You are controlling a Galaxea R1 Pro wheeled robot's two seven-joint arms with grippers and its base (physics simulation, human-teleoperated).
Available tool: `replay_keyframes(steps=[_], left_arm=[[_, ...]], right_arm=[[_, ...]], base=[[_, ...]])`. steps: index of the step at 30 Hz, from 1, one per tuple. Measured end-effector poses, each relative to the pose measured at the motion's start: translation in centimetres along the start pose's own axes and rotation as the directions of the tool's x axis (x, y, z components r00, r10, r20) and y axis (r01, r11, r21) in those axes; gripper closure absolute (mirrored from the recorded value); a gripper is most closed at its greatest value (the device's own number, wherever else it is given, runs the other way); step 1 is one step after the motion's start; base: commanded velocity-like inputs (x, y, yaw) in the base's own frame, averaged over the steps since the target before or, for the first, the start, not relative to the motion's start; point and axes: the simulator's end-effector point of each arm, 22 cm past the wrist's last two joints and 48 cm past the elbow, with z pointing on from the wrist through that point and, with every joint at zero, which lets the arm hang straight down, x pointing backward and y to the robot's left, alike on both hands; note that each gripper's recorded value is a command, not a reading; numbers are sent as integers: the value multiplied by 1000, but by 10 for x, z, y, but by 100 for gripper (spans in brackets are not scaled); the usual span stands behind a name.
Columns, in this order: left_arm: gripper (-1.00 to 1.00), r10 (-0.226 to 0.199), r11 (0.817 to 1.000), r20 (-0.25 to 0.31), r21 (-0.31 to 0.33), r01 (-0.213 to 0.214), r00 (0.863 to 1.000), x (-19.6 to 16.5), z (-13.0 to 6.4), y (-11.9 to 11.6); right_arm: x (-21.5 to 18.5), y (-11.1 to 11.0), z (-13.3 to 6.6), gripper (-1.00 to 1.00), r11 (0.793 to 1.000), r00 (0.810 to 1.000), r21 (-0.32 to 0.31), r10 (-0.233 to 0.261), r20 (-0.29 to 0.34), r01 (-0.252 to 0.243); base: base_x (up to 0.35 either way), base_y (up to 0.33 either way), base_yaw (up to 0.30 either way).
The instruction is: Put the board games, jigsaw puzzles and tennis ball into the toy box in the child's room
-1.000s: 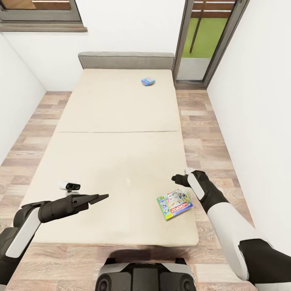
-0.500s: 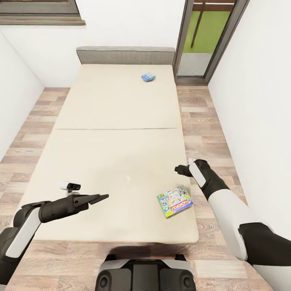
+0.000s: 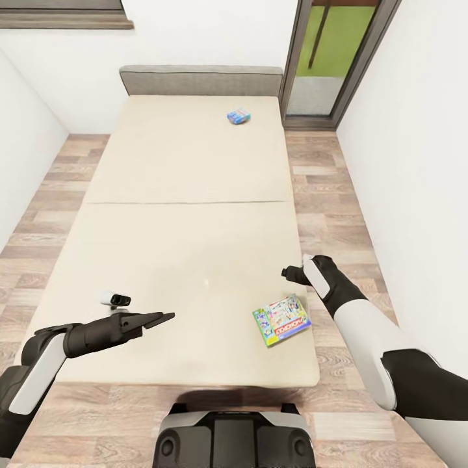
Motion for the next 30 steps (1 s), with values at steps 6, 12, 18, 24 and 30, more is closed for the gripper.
replay_keyframes(steps=[6,12,18,24,30], left_arm=[[-100,-10,1000,0,-4,10,1000,1,0,5],[-100,-19,1000,-1,-7,19,1000,3,0,10],[-100,-28,1000,0,-10,28,1000,4,-1,14],[-100,-38,999,-1,-13,38,999,6,-1,19],[-100,-47,999,-2,-15,47,999,7,-1,23]], right_arm=[[5,-1,6,-100,1000,1000,3,0,-10,0],[9,-2,11,-100,1000,1000,5,0,-19,0],[15,-3,17,-100,1000,1000,7,0,-29,1],[20,-4,22,-100,1000,999,10,0,-38,1],[25,-6,28,-100,1000,999,13,0,-47,1]], base=[[0,0,0],[0,0,0],[0,0,0],[0,0,0],[0,0,0]])
